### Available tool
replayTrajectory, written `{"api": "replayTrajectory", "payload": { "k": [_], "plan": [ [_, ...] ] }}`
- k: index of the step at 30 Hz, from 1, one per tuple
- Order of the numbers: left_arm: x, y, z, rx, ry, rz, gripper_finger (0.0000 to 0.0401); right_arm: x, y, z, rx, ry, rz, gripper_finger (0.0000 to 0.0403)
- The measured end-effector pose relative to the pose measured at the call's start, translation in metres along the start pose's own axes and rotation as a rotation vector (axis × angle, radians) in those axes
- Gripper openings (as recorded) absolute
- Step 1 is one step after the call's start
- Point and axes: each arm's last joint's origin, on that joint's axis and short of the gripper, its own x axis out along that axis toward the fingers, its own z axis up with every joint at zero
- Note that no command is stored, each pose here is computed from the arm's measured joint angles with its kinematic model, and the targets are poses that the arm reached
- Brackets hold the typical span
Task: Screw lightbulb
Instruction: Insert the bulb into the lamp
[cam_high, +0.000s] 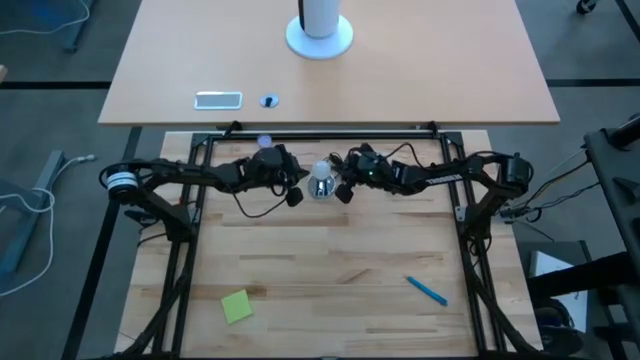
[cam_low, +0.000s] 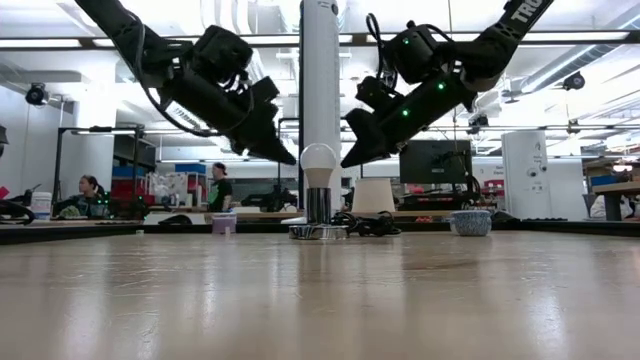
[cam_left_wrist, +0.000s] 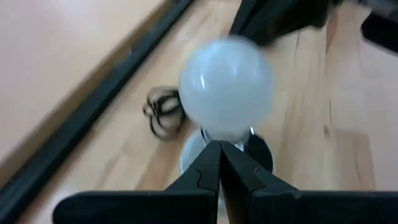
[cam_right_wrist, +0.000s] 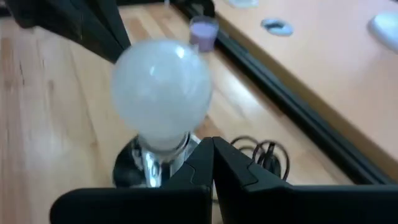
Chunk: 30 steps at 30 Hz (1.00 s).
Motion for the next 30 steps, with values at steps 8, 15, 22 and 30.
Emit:
{"api": "replayTrajectory", "payload": {
  "k": [8, 15, 22, 30],
  "plan": [
    [0.0, -0.001, 0.005, 0.007, -0.06, -0.039, 0.0, 0.0, 0.003, 0.002, 0.006, -0.025, 0.053, 0.0],
    [0.0, 0.0, 0.005, 0.007, -0.057, -0.027, 0.0, -0.002, 0.01, 0.002, 0.02, -0.023, 0.107, 0.0],
    [0.0, 0.001, 0.005, 0.006, -0.056, -0.005, 0.0, -0.004, 0.017, 0.002, 0.019, -0.025, 0.138, 0.0],
    [-0.005, -0.001, 0.004, 0.001, -0.012, -0.021, 0.0, -0.004, 0.015, -0.003, 0.002, 0.031, 0.074, 0.0]
  ]
}}
